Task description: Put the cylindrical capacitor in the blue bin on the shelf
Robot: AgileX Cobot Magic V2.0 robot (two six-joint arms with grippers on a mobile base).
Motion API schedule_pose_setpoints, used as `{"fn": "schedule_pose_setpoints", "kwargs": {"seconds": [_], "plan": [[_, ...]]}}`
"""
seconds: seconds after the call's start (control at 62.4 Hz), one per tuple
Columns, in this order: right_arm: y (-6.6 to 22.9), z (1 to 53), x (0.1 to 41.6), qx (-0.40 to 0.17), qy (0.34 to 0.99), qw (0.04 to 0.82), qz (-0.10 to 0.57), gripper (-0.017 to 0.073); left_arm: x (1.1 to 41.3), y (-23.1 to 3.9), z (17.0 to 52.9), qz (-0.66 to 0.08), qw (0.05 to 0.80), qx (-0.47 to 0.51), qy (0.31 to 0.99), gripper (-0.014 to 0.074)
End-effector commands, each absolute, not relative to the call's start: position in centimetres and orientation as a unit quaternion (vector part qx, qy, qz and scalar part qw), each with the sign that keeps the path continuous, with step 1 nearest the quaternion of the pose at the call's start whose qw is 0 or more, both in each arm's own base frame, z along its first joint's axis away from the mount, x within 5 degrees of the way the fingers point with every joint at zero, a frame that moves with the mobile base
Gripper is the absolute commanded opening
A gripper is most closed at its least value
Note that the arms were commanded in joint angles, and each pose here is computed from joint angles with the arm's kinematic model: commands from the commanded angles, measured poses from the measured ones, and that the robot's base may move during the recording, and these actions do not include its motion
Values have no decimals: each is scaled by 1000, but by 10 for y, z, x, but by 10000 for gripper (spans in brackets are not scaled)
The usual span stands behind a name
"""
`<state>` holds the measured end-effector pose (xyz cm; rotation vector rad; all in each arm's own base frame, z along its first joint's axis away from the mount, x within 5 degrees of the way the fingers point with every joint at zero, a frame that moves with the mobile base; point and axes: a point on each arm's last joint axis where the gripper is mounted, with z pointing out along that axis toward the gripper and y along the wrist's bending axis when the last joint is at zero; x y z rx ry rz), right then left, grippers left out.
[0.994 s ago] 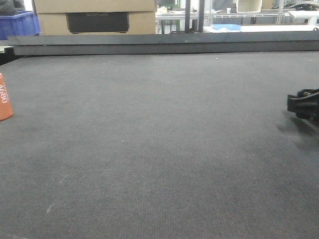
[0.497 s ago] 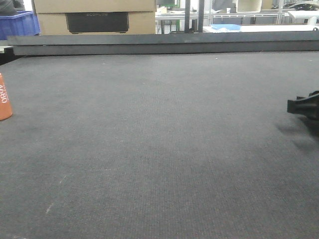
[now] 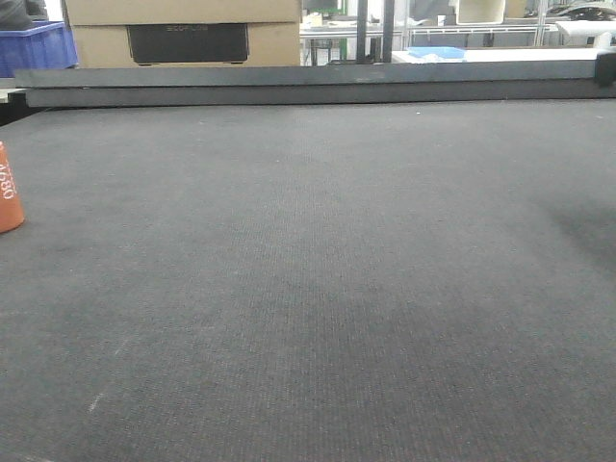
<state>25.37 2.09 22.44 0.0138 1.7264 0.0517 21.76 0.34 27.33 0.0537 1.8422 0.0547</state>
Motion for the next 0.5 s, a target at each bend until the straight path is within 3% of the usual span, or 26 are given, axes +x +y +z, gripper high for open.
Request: {"fn": "schedule_pose_setpoints", "kwargs": {"seconds": [0.0, 0.481], "plan": [[22, 237, 246, -12, 759, 651, 25, -162, 227, 2, 259, 14, 641, 13, 767, 590], [22, 250, 232, -17, 765, 643, 29, -162, 264, 3, 181, 9, 639, 0, 769, 590]]}}
